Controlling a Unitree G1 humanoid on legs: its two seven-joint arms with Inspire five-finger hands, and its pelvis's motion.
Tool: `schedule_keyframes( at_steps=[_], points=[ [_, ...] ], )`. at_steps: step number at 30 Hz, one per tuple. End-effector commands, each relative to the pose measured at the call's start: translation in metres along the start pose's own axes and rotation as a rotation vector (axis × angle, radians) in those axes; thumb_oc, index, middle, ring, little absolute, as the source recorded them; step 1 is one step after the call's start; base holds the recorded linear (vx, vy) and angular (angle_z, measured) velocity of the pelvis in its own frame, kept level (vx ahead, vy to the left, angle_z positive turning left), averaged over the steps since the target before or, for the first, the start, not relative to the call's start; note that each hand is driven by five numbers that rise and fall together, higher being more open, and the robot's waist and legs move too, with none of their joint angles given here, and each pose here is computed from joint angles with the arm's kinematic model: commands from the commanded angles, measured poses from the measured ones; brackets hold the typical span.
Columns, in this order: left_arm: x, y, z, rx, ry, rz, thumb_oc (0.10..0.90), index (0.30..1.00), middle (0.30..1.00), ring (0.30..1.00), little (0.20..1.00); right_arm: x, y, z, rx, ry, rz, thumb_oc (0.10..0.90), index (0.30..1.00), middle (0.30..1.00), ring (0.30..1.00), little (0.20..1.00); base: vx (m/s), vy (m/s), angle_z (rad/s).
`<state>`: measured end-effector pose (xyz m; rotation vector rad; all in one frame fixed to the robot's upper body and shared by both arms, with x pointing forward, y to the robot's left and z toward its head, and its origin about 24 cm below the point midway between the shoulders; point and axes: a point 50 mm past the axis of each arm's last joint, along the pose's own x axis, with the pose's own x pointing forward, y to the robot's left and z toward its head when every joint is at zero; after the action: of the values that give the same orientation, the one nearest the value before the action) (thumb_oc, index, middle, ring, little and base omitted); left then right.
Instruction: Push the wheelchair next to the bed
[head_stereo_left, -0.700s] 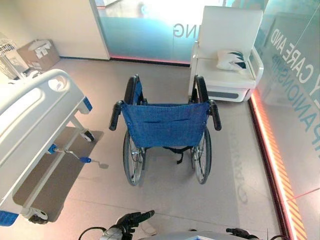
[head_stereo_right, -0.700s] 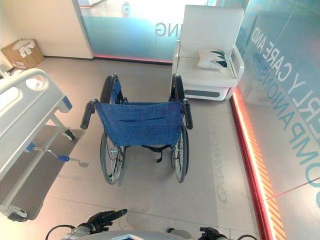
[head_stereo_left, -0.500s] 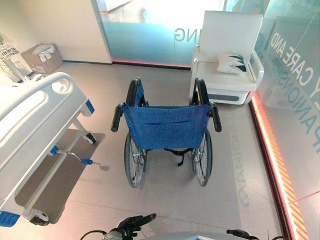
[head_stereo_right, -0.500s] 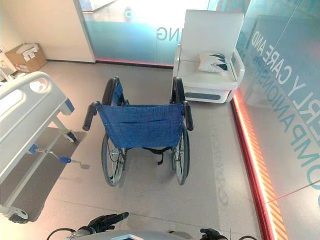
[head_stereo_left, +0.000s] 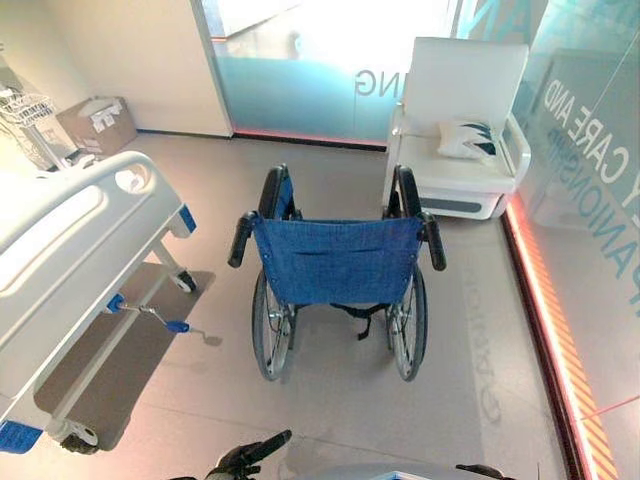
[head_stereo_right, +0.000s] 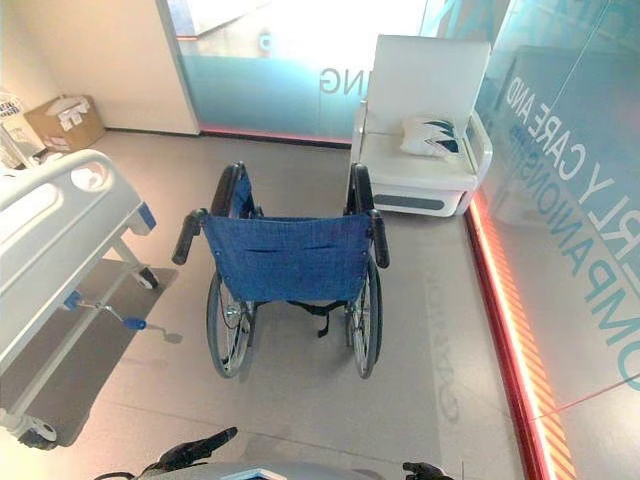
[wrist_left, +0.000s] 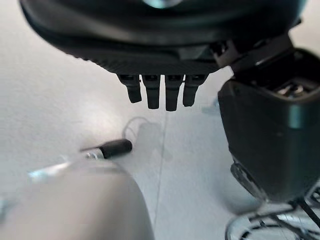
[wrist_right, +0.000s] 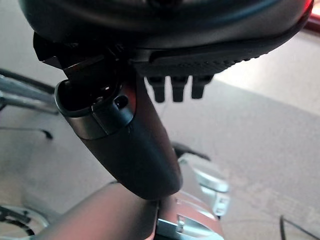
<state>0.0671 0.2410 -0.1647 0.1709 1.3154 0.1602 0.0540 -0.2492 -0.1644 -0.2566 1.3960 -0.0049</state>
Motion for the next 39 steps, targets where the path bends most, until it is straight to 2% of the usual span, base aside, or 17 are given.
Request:
schedule_keyframes(
  at_steps=[1,6,11,12,14,16,17,22,23,25,26,27,29,31,39],
  points=[
    [-0.002,0.053,0.054,0.009,-0.100,0.167,0.800,0.900,0.900,0.900,0.900,-0.005,-0.048,0.025,0.033,0.018,-0.160,0.800,0.900,0.900,0.900,0.900,0.03,0.026,-0.02],
    [-0.022,0.114,0.110,0.001,-0.245,0.290,0.800,0.900,0.900,0.900,0.900,-0.035,-0.136,0.061,0.152,-0.077,-0.395,0.800,0.900,0.900,0.900,0.900,0.00,0.006,-0.02],
    [-0.052,0.153,0.170,-0.018,-0.396,0.418,0.800,0.900,0.900,0.900,0.900,-0.072,-0.188,0.113,0.372,-0.282,-0.479,0.800,0.900,0.900,0.900,0.900,0.00,0.006,-0.02],
    [-0.069,0.167,0.195,-0.057,-0.486,0.462,0.800,0.900,0.900,0.900,0.900,-0.088,-0.202,0.138,0.435,-0.409,-0.508,0.800,0.900,0.900,0.900,0.900,-0.01,0.009,-0.07],
    [-0.089,0.178,0.222,-0.092,-0.580,0.493,0.800,0.900,0.900,0.900,0.900,-0.108,-0.213,0.167,0.468,-0.533,-0.530,0.800,0.900,0.900,0.900,0.900,-0.02,0.004,-0.11],
    [-0.115,0.187,0.250,-0.116,-0.697,0.529,0.800,0.900,0.900,0.900,0.900,-0.134,-0.222,0.199,0.474,-0.679,-0.560,0.800,0.900,0.900,0.900,0.900,-0.02,-0.002,-0.09],
    [-0.136,0.190,0.272,-0.133,-0.806,0.558,0.800,0.900,0.900,0.900,0.900,-0.157,-0.225,0.223,0.467,-0.801,-0.577,0.800,0.900,0.900,0.900,0.900,0.00,0.000,0.00],
    [-0.206,0.178,0.332,-0.155,-1.121,0.573,0.800,0.900,0.900,0.900,0.900,-0.228,-0.211,0.288,0.448,-1.132,-0.576,0.800,0.900,0.900,0.900,0.900,-0.02,-0.003,-0.01],
    [-0.217,0.174,0.340,-0.160,-1.167,0.560,0.800,0.900,0.900,0.900,0.900,-0.240,-0.205,0.297,0.440,-1.188,-0.570,0.800,0.900,0.900,0.900,0.900,-0.02,0.002,-0.04],
    [-0.256,0.156,0.364,-0.141,-1.366,0.486,0.800,0.900,0.900,0.900,0.900,-0.281,-0.185,0.323,0.405,-1.399,-0.520,0.800,0.900,0.900,0.900,0.900,0.00,0.000,0.00],
    [-0.259,0.154,0.365,-0.142,-1.379,0.477,0.800,0.900,0.900,0.900,0.900,-0.285,-0.183,0.325,0.400,-1.418,-0.514,0.800,0.900,0.900,0.900,0.900,0.00,0.000,0.00],
    [-0.272,0.144,0.372,-0.120,-1.452,0.432,0.800,0.900,0.900,0.900,0.900,-0.302,-0.171,0.334,0.372,-1.514,-0.476,0.800,0.900,0.900,0.900,0.900,0.00,0.000,0.00],
    [-0.279,0.136,0.376,-0.098,-1.495,0.405,0.800,0.900,0.900,0.900,0.900,-0.312,-0.161,0.340,0.355,-1.572,-0.453,0.800,0.900,0.900,0.900,0.900,0.00,0.000,0.00],
    [-0.288,0.118,0.383,0.006,-1.542,0.403,0.800,0.900,0.900,0.900,0.900,-0.330,-0.143,0.350,0.311,-1.654,-0.418,0.800,0.900,0.900,0.900,0.900,0.04,0.001,0.01],
    [-0.280,0.088,0.390,0.151,-1.512,0.382,0.800,0.900,0.900,0.900,0.900,-0.332,-0.107,0.364,0.200,-1.664,-0.322,0.800,0.900,0.900,0.900,0.900,0.05,-0.002,0.00]
  ],
)
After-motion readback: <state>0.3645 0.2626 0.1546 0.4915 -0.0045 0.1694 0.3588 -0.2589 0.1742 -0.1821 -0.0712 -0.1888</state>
